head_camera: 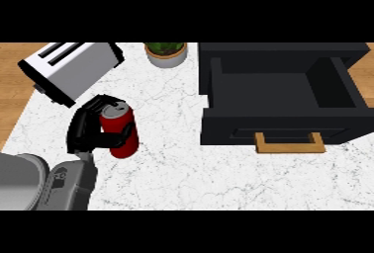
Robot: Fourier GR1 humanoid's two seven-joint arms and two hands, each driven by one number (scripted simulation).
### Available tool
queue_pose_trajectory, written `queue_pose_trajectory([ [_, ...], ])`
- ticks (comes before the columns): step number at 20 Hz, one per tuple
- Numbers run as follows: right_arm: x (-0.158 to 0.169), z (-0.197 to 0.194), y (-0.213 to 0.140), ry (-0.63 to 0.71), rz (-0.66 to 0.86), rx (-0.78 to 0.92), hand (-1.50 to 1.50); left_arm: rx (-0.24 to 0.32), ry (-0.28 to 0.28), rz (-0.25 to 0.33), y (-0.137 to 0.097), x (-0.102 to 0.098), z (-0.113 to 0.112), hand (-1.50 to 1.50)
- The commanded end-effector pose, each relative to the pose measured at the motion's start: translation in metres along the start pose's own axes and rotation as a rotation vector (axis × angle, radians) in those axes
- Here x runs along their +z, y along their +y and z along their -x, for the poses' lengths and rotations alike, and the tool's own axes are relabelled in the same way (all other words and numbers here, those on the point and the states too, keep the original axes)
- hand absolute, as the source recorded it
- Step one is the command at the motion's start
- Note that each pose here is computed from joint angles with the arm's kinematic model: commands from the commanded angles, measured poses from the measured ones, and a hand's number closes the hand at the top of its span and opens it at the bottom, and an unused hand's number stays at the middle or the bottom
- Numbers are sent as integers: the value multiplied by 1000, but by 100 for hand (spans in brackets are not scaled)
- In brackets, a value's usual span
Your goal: Pick up the can, place it into the drawer and close the drawer
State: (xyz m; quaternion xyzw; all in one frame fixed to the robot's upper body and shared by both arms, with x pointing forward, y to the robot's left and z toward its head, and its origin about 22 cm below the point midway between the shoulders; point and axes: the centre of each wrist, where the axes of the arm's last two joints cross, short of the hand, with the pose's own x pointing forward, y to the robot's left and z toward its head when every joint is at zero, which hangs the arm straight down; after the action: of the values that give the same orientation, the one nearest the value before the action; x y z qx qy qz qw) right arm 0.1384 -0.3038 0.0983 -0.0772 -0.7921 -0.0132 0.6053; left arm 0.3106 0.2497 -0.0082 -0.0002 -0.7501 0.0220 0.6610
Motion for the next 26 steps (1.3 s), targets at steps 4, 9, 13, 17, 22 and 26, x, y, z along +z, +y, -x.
queue_pose_trajectory([
  [4, 1, 5, 6, -6, 4, -10, -150, -24, -81, 56, -69, -16, -54, 150],
  [9, -7, -13, -7, -7, 4, -8, -150, -27, -77, 100, -96, -35, -106, 150],
  [13, 1, -5, -10, 1, 20, -11, -150, -48, -72, 135, -131, -46, -127, 150],
  [17, 2, -13, -2, 9, 26, 16, -150, -70, -123, 152, -156, -54, -156, 150],
  [22, 0, -5, 15, -4, -5, 0, -150, -88, -154, 173, -205, -65, -184, 150],
  [26, 3, 9, 2, 4, -12, 17, -150, -106, -131, 165, -219, -93, -193, 150],
])
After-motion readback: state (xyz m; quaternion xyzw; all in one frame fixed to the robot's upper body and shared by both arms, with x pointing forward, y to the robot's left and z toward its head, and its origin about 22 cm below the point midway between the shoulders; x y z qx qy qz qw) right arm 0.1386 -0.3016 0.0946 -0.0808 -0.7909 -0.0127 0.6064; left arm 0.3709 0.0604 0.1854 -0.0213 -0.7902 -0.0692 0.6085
